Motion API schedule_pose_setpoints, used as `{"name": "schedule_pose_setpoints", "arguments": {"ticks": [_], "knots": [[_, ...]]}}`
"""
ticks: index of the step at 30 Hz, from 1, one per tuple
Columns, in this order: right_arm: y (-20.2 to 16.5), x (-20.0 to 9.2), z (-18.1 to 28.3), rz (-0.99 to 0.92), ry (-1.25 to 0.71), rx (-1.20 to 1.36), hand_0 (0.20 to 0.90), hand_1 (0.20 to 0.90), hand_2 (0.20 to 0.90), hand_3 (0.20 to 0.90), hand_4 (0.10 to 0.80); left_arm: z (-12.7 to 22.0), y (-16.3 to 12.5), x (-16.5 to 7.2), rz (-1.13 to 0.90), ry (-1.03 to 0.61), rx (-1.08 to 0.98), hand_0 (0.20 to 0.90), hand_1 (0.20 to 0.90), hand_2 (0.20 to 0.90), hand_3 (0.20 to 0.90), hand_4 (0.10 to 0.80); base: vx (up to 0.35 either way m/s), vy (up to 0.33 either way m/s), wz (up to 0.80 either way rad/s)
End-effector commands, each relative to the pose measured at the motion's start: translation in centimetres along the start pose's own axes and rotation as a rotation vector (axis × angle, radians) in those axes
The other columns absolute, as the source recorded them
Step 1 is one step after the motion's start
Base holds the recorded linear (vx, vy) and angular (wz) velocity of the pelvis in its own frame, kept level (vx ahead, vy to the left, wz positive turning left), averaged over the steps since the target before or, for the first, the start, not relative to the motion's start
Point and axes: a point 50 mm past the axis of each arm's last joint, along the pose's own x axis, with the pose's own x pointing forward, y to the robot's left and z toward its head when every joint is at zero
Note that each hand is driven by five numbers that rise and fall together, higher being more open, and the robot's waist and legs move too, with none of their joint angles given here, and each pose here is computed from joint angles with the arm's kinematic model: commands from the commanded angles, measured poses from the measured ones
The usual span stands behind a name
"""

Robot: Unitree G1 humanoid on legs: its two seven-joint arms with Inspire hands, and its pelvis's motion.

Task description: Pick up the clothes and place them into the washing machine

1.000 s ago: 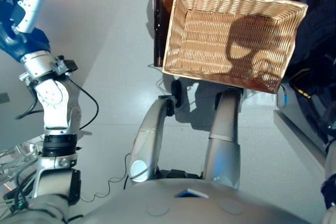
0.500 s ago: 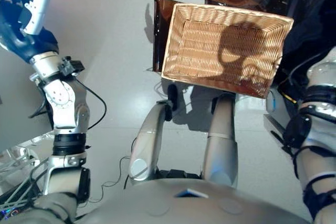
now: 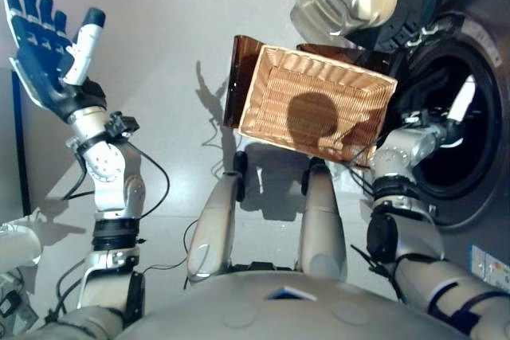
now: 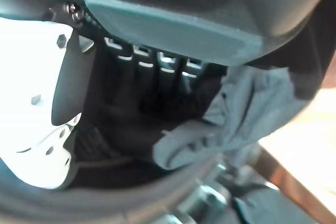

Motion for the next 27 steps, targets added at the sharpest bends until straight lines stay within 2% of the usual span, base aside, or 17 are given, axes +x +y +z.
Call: {"name": "schedule_pose_setpoints", "arguments": {"ticks": [1,7,19,24,25,27], "knots": [[1.3,-1.7,-1.5,0.185,0.040,-0.017,0.900,0.900,0.900,0.900,0.800,4.4,0.7,2.1,0.002,-0.257,-0.034,0.900,0.900,0.900,0.900,0.800,0.125,-0.022,0.16],[-3.2,-2.9,-3.5,0.096,0.146,-0.040,0.900,0.900,0.900,0.900,0.800,3.6,1.3,1.5,-0.012,-0.209,0.002,0.900,0.900,0.900,0.900,0.800,0.116,-0.007,0.12],[-11.4,-5.2,-4.5,0.004,0.297,-0.215,0.900,0.900,0.900,0.900,0.800,2.0,3.1,0.0,0.010,-0.108,0.074,0.900,0.900,0.900,0.900,0.800,0.120,0.014,0.04],[-15.8,-7.3,-5.2,0.009,0.454,-0.448,0.900,0.900,0.900,0.900,0.800,0.5,3.7,-0.7,-0.007,-0.023,0.143,0.900,0.900,0.900,0.900,0.800,0.099,0.026,-0.06],[-18.4,-8.2,-4.8,-0.017,0.511,-0.560,0.900,0.900,0.900,0.900,0.800,-0.3,4.0,-1.5,-0.030,0.033,0.162,0.900,0.900,0.900,0.900,0.800,0.096,0.025,-0.04],[-19.5,-8.5,-4.5,-0.027,0.538,-0.635,0.900,0.900,0.900,0.900,0.800,-0.7,4.3,-1.8,-0.041,0.061,0.174,0.900,0.900,0.900,0.900,0.800,0.068,0.015,-0.05]]}}
